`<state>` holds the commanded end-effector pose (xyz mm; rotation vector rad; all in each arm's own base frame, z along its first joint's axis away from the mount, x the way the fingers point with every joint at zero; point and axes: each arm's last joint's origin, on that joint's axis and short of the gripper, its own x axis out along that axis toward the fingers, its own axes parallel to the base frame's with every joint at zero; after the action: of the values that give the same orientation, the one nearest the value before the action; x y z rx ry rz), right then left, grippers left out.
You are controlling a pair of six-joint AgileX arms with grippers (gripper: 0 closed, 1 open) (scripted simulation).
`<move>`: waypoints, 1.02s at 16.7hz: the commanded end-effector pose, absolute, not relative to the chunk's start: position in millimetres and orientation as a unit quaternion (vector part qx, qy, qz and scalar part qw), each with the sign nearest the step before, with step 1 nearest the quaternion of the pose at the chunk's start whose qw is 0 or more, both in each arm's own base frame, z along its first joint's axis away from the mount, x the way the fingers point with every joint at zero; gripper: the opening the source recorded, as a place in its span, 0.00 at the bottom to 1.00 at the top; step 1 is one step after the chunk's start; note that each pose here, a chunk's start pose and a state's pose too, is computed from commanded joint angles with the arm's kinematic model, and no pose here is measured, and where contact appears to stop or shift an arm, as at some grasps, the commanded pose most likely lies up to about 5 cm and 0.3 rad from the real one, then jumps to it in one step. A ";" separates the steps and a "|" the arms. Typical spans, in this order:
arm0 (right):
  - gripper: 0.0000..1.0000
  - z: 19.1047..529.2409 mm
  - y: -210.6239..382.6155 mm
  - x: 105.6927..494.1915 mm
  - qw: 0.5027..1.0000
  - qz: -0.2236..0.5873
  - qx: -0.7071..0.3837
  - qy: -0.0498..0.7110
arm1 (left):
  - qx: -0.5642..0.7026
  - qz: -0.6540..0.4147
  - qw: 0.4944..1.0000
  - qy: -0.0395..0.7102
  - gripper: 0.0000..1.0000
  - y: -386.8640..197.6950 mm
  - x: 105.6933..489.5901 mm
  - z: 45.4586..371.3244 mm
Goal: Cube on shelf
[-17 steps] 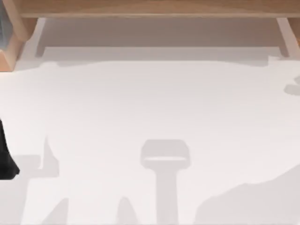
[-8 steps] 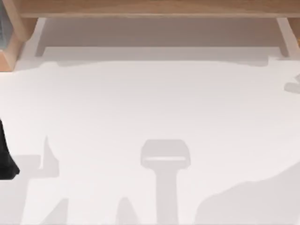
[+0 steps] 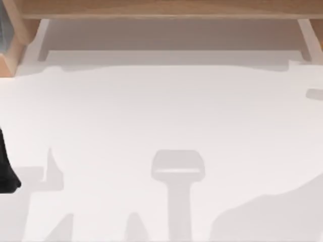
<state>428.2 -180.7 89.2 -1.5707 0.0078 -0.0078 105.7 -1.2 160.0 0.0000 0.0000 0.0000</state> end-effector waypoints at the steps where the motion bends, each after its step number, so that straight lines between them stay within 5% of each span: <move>1: 0.10 89.2 -180.7 428.2 0.707 -0.004 -0.707 0.004 | 0.000 0.000 1.000 0.000 1.00 -1.2 105.7 160.0; 3: 0.00 89.2 -180.7 428.2 0.707 -0.004 -0.707 0.004 | 0.000 0.000 1.000 0.000 1.00 -1.2 105.7 160.0; 17: 0.00 88.7 -183.3 400.6 0.709 -0.005 -0.706 0.006 | 0.000 0.000 1.000 0.000 1.00 -1.2 105.7 160.0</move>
<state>400.6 -183.3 88.7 -1.5667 0.0138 -0.0104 105.7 -1.2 160.0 0.0000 0.0000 0.0000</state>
